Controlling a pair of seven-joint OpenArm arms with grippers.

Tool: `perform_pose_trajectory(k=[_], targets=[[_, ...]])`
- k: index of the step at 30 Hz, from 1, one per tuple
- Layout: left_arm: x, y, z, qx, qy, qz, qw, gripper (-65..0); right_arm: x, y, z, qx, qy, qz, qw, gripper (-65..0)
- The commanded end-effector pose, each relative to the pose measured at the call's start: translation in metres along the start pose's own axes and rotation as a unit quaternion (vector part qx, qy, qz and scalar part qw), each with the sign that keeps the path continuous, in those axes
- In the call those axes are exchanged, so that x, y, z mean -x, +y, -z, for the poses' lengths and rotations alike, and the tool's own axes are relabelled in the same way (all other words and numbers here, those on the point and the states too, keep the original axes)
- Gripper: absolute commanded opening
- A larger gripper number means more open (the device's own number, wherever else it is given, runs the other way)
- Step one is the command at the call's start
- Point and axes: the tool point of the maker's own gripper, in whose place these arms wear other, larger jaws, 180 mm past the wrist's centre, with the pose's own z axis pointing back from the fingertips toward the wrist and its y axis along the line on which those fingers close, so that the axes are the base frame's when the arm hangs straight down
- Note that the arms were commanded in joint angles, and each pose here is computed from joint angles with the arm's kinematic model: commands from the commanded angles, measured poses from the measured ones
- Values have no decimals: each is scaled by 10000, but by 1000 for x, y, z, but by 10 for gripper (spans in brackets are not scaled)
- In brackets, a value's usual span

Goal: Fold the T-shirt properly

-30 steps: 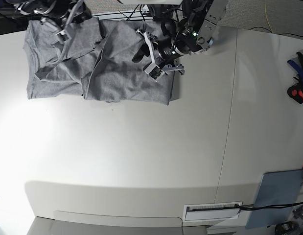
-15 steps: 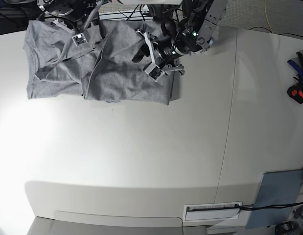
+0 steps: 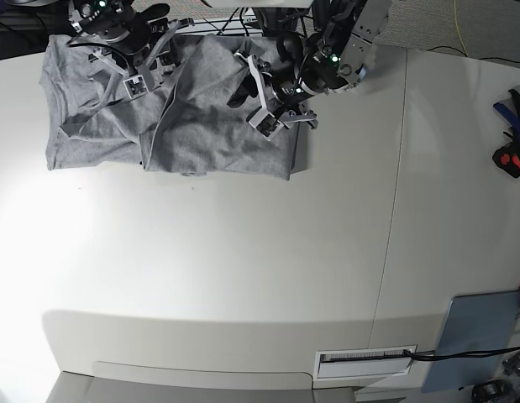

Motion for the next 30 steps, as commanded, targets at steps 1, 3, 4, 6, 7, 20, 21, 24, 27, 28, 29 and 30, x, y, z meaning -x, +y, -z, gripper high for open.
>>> perform_pose_trajectory(k=[1, 3, 4, 6, 7, 20, 21, 24, 27, 28, 29, 30], targets=[[-12, -3, -2, 53, -220, 19, 9997, -395, -3, 7, 2, -184, -69, 84, 9998, -478], [-13, -3, -2, 53, -224, 20, 9997, -395, 0, 20, 8, -503, 5, 94, 9987, -478], [-13, -3, -2, 53, -223, 21, 9997, -395, 0, 25, 9, -626, 6, 88, 9980, -478], [-13, -3, -2, 52, -224, 22, 9997, -395, -1, 33, 8, -789, -38, 80, 9968, -478], [-13, -3, -2, 52, -224, 22, 9997, -395, -2, 35, 8, -819, -50, 93, 9966, -478], [-11, 0, -2, -35, -187, 129, 9997, -395, -2, 33, 10, -718, -61, 214, 9972, -603], [-11, 0, -2, -35, -187, 129, 9997, -395, -2, 33, 10, -719, -63, 212, 9972, -634], [-11, 0, -2, -35, -187, 129, 9997, -395, -2, 33, 10, -716, -57, 210, 9972, -650], [-11, 0, -2, -35, -187, 129, 9997, -395, -1, 29, 10, -596, -25, 135, 9981, -650], [-11, 0, -2, -35, -187, 129, 9997, -395, 0, 26, 9, -530, -6, 93, 9986, -650], [-11, 0, -2, -35, -187, 129, 9997, -395, 0, 24, 9, -462, 32, 45, 9989, -650], [-11, 0, -2, -35, -187, 129, 9997, -395, 0, 20, 7, -382, 54, 1, 9993, -650]])
